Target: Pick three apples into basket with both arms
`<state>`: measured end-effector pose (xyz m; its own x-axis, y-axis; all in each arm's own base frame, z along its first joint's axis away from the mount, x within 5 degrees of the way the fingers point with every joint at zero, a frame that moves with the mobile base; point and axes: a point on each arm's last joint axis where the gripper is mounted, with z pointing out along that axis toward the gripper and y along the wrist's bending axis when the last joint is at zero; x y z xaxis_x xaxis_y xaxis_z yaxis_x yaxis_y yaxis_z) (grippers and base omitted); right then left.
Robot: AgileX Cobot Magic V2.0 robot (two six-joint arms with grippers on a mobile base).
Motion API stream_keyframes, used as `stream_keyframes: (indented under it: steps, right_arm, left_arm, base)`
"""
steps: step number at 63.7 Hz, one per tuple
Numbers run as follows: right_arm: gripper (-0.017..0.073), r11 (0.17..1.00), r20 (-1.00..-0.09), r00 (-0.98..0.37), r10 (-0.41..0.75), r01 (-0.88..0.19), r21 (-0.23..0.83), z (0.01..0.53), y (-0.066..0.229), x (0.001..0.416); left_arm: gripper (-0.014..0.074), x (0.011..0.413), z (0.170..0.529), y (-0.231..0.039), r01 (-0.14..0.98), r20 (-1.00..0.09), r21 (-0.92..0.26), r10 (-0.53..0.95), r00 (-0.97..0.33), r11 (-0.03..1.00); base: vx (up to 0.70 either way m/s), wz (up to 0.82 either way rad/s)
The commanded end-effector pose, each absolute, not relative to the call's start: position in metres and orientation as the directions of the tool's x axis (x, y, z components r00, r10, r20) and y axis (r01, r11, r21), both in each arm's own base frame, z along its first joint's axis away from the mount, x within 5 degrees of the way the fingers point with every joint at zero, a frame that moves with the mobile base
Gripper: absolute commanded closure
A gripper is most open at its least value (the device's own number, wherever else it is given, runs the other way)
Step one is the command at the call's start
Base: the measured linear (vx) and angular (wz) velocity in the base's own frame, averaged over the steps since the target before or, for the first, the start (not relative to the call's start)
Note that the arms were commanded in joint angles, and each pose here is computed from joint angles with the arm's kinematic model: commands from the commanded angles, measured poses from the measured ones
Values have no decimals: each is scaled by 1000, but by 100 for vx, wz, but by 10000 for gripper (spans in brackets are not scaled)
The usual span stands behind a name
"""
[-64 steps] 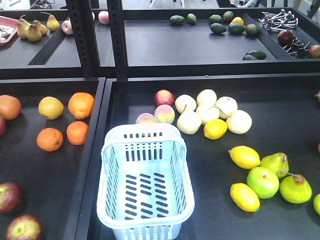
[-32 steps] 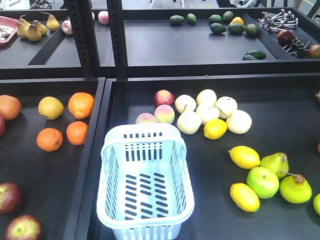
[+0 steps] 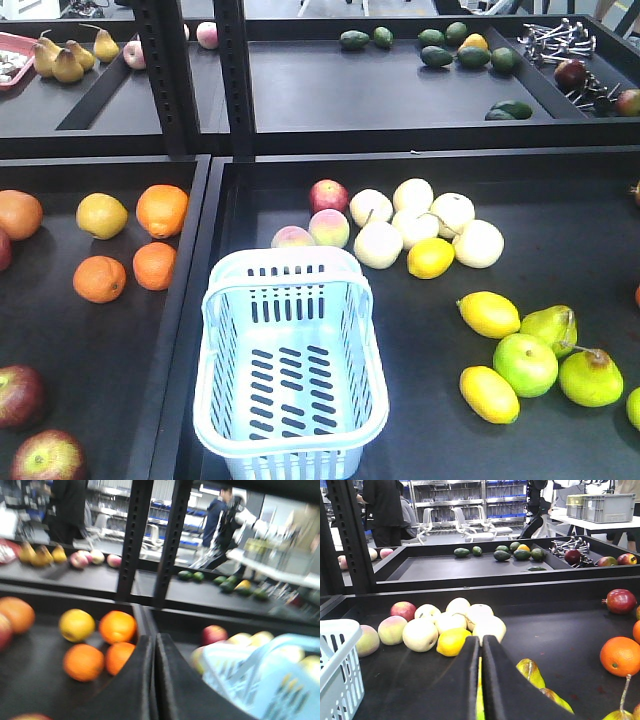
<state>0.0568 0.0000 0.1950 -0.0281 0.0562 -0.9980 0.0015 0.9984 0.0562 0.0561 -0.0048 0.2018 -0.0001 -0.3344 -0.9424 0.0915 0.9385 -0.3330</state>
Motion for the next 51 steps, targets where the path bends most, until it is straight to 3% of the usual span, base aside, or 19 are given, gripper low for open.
stream_keyframes:
  steps: [1,25,36,44,51]
  right_arm:
    - [563,999,-998,51,46,3,46,198,0,57]
    - [563,999,-998,50,46,3,46,198,0,57]
    - [563,999,-998,50,46,3,46,198,0,57]
    - [563,999,-998,50,46,3,46,198,0,57]
    - [563,999,-998,50,46,3,46,198,0,57]
  left_arm:
    - [601,55,204,-5,130,-874,-473,-482,55,872]
    - [601,53,213,-4,178,-761,-621,-641,96,763]
    - [601,52,218,-1,216,-640,-728,-758,130,651]
    - [601,50,226,3,265,-478,-823,-865,155,503]
    - [601,44,251,4,338,-437,-812,-879,190,477]
  base:
    - [0,0]
    - [0,0]
    - [0,0]
    - [0,0]
    - [0,0]
